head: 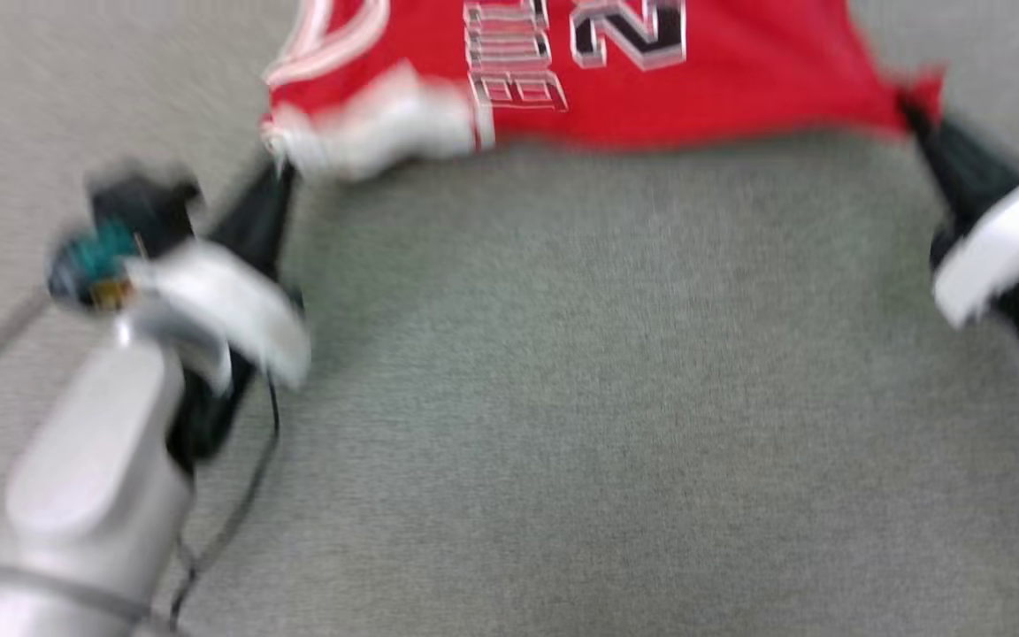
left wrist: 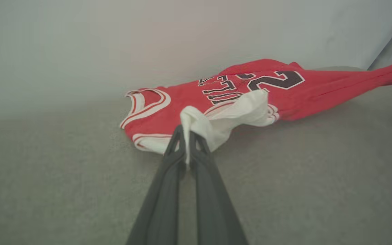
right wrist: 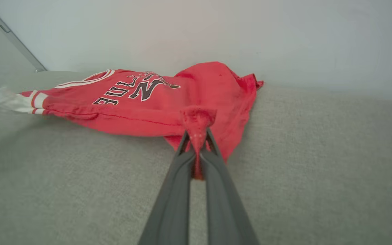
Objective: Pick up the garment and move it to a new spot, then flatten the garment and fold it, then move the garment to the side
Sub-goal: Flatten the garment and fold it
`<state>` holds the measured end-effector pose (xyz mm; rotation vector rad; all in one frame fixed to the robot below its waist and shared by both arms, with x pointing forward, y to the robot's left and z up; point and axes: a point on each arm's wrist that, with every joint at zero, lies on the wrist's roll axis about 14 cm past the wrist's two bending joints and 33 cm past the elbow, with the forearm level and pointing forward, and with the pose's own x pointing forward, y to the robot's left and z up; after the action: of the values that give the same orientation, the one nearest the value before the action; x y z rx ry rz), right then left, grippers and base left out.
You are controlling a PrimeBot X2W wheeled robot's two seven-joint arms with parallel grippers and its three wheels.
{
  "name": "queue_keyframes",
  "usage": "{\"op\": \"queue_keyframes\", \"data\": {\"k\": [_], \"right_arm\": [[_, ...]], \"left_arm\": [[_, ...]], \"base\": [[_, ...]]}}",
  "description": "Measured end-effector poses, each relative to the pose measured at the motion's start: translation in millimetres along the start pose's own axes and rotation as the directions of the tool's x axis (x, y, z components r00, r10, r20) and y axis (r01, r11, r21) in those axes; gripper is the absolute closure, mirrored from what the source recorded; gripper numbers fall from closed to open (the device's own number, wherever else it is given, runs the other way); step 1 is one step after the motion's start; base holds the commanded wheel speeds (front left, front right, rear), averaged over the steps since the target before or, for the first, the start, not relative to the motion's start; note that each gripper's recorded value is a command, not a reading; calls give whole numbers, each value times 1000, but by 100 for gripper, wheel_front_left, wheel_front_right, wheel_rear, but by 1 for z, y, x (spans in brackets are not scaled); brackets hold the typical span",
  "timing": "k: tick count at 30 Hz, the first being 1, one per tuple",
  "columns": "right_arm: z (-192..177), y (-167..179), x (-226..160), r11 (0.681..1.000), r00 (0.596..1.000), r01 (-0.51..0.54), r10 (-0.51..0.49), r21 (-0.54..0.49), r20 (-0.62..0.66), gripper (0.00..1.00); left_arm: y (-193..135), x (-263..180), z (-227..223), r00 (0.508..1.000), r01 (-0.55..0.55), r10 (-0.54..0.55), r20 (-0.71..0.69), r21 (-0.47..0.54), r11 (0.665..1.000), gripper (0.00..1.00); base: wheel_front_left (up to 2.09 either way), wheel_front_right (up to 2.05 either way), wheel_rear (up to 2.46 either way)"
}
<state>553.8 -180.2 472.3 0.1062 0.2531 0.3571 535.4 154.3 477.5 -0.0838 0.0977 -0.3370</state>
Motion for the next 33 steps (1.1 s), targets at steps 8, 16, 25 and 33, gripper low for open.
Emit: {"op": "queue_keyframes", "data": {"k": [8,16,25,33], "right_arm": [[-43,14,-69,1000,985,-26,24,-8,-169,100],[-58,25,-113,999,970,-41,41,3,-239,100],[-88,30,-167,997,940,-16,41,74,-340,100],[-111,30,-210,987,918,40,24,153,-396,100]], "left_arm": [[-8,-107,-29,982,-19,14,-187,-26,999,100],[-29,-181,-39,954,-15,-5,-299,-66,998,100],[-65,-240,-58,912,-3,-66,-404,-170,985,100],[-88,-261,-68,890,11,-128,-438,-259,966,100]], "base": [[0,0,0],[0,0,0],[0,0,0],[0,0,0]]}}
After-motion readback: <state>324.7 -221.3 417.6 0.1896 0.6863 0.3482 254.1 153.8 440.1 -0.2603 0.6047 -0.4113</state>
